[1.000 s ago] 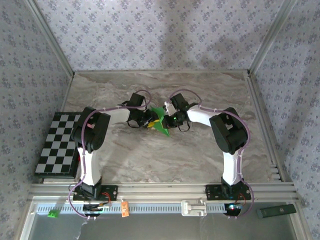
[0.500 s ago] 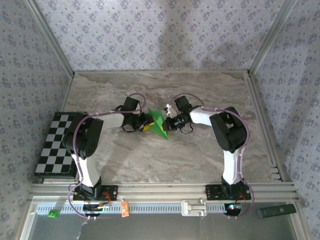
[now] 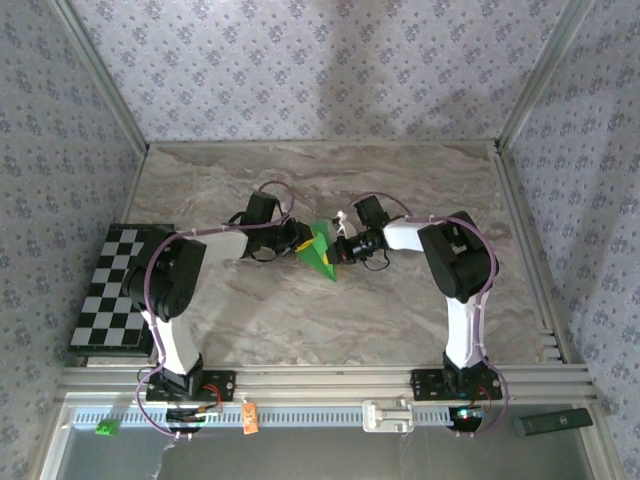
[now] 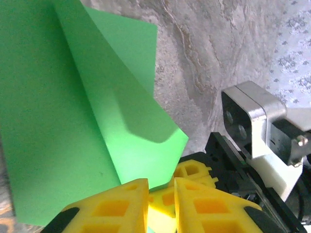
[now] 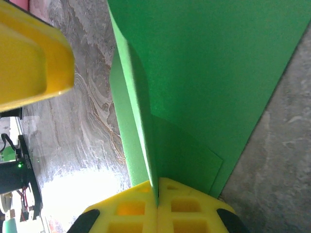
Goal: Fold a paper plane with a square sheet of paper (pick it up from the middle)
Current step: Fourth fold the wing at the center of the table.
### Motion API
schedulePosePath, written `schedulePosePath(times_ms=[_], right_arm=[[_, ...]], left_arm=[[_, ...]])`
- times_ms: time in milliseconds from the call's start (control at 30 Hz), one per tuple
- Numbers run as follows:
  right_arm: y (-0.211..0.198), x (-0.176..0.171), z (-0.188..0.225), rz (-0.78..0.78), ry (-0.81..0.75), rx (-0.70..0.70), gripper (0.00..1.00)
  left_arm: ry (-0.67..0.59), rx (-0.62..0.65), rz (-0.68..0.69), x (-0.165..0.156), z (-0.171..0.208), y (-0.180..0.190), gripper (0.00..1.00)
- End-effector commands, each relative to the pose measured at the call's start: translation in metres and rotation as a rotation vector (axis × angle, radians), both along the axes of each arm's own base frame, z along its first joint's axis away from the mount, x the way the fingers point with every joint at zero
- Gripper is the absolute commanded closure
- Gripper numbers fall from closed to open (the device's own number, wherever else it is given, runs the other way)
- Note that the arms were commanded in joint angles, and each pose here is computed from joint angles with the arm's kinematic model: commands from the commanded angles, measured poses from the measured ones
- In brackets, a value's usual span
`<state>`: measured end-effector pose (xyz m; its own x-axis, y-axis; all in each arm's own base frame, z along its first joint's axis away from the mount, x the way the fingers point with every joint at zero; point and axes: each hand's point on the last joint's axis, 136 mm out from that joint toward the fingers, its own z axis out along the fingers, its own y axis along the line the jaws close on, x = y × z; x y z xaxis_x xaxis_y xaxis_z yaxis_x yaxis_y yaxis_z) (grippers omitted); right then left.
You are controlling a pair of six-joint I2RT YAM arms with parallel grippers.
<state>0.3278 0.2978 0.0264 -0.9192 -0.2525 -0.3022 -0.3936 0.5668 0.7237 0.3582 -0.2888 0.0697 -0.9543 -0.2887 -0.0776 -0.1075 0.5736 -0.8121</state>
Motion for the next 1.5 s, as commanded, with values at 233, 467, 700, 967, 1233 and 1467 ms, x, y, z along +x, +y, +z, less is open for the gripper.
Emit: schedulePosePath(times_ms=[233, 467, 700, 967, 1233, 1467], right_arm=[[-0.004, -0.002, -0.006, -0.02, 0.048, 0.021, 0.99], [-0.006, -0.002, -0.007, -0.021, 0.05, 0.012, 0.96], [-0.008, 0.0, -0.007, -0.025, 0.049, -0.01, 0.88], [-0.011, 0.002, -0.01, -0.038, 0.05, -0.045, 0.8], [-0.014, 0.003, -0.016, -0.05, 0.047, -0.078, 0.76], [-0.022, 0.005, -0.023, -0.082, 0.053, -0.129, 0.78]], left_arm=[[-0.019, -0.063, -0.069, 0.006, -0.001, -0.022, 0.84], [-0.012, -0.055, -0.072, 0.009, -0.006, -0.024, 0.84], [-0.002, -0.05, -0.083, 0.01, -0.009, -0.027, 0.84], [0.011, -0.035, -0.102, 0.009, -0.013, -0.032, 0.85], [0.024, -0.014, -0.116, 0.008, -0.018, -0.035, 0.85], [0.022, -0.017, -0.115, 0.01, -0.016, -0.037, 0.86]])
